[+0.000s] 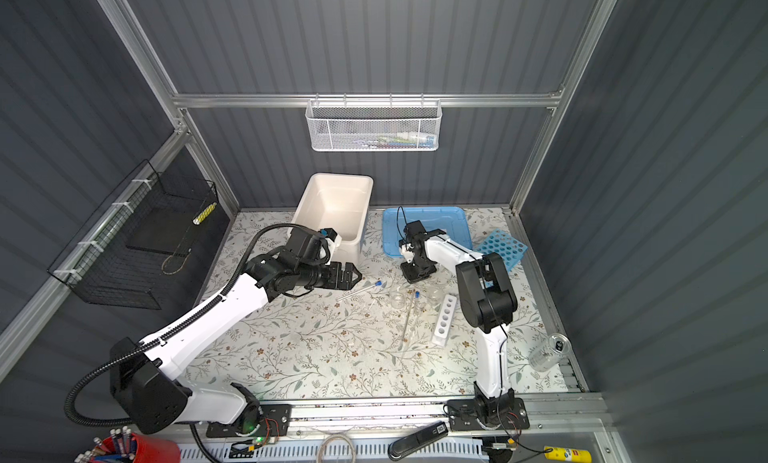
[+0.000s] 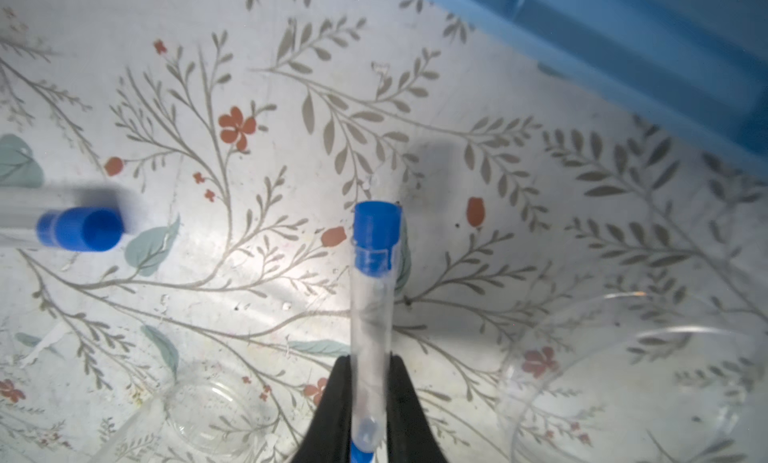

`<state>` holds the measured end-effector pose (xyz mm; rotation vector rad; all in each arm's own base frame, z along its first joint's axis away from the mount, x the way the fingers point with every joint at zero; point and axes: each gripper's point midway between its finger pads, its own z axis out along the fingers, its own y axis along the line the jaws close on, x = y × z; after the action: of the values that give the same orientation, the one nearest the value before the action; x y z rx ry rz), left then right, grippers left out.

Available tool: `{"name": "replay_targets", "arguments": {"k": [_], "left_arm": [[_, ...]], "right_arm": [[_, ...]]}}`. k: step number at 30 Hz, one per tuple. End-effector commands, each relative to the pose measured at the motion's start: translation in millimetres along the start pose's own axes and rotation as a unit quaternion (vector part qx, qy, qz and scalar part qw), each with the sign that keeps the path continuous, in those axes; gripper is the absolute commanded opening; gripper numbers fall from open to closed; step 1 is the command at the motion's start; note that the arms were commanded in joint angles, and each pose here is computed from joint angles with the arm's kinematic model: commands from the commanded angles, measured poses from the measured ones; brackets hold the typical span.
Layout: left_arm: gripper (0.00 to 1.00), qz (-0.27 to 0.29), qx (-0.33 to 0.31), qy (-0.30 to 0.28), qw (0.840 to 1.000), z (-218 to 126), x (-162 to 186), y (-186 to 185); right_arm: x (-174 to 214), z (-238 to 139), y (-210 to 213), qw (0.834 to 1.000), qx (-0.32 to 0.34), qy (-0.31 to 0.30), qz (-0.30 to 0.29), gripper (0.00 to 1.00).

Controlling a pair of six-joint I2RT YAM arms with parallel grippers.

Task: Organize the chemistry lab equipment
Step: 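Lift the blue-capped test tube upright with the right gripper, then carry the tube toward the left gripper while the left gripper reaches toward it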

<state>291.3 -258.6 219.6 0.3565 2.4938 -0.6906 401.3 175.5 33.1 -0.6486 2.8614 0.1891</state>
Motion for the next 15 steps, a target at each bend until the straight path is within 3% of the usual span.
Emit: {"name": "replay_targets", "arguments": {"k": [1,15], "left_arm": [[0.98,-0.006,0.013,-0.001,1.000,1.2,-5.9,-4.1],[0.96,-0.006,0.060,-0.007,0.998,4.6,-15.0,-22.5]], "right_arm": [[-4.0,-6.7,-1.5,1.000,-0.007,-0.014,0.007,0.14],[-16.8,-46.6,0.5,0.995,-0.044,-0.087,0.032,0.13]]}}
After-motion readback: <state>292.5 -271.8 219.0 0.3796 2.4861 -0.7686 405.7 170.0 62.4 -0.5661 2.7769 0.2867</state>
